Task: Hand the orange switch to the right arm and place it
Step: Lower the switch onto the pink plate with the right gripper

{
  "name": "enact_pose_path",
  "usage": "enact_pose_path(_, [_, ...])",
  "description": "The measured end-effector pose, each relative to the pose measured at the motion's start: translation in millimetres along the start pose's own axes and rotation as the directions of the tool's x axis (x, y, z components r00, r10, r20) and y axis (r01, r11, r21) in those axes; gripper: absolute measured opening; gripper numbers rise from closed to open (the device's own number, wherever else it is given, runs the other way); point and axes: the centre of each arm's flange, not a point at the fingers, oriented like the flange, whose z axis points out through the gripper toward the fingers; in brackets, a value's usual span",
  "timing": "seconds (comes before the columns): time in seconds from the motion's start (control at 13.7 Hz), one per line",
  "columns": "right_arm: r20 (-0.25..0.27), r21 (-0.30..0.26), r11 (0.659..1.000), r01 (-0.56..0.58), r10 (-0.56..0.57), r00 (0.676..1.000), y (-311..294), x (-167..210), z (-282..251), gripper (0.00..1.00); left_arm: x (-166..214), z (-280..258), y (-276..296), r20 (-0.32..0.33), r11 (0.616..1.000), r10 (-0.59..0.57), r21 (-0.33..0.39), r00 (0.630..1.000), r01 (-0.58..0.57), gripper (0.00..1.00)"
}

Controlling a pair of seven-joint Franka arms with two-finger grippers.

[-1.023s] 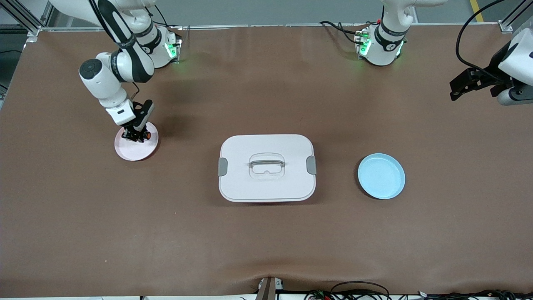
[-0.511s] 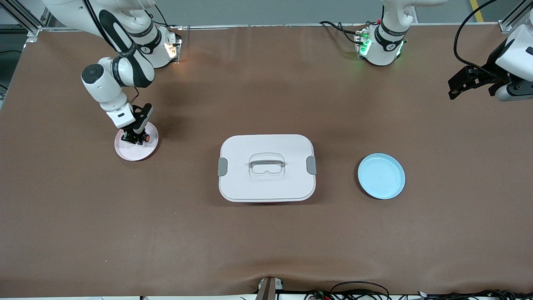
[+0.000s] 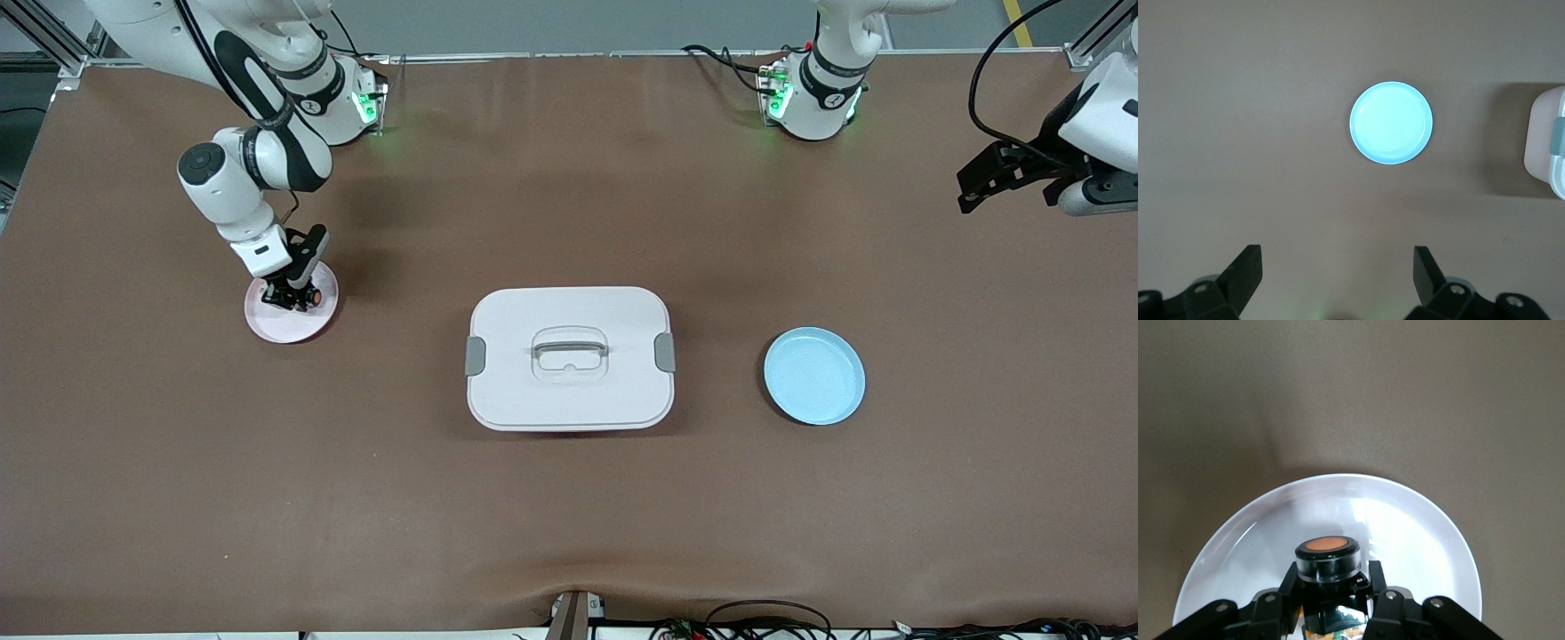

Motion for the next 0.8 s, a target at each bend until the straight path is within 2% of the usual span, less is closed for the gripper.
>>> enact_pose_path(0.51, [-0.001,0.002,1.0,-0.003,0.003,1.0,-0.4,1.2,0.9,0.43,0.9,5.0,-1.6,0.008,1.0,-0.003,0.001,1.0,0.003,1.0])
enact_pose_path(0.73, [-0.002,-0.001,1.0,-0.02,0.02,1.0,1.2,1.6,0.5,0.52,1.6,5.4,-5.7,0.008,1.0,-0.01,0.0,1.0,0.01,1.0])
enact_pose_path(0.8, [-0.002,-0.004,1.0,-0.022,0.022,1.0,2.8,1.9,-0.1,0.62,1.8,5.4,-6.6,0.007,1.0,-0.011,0.0,1.0,0.011,1.0])
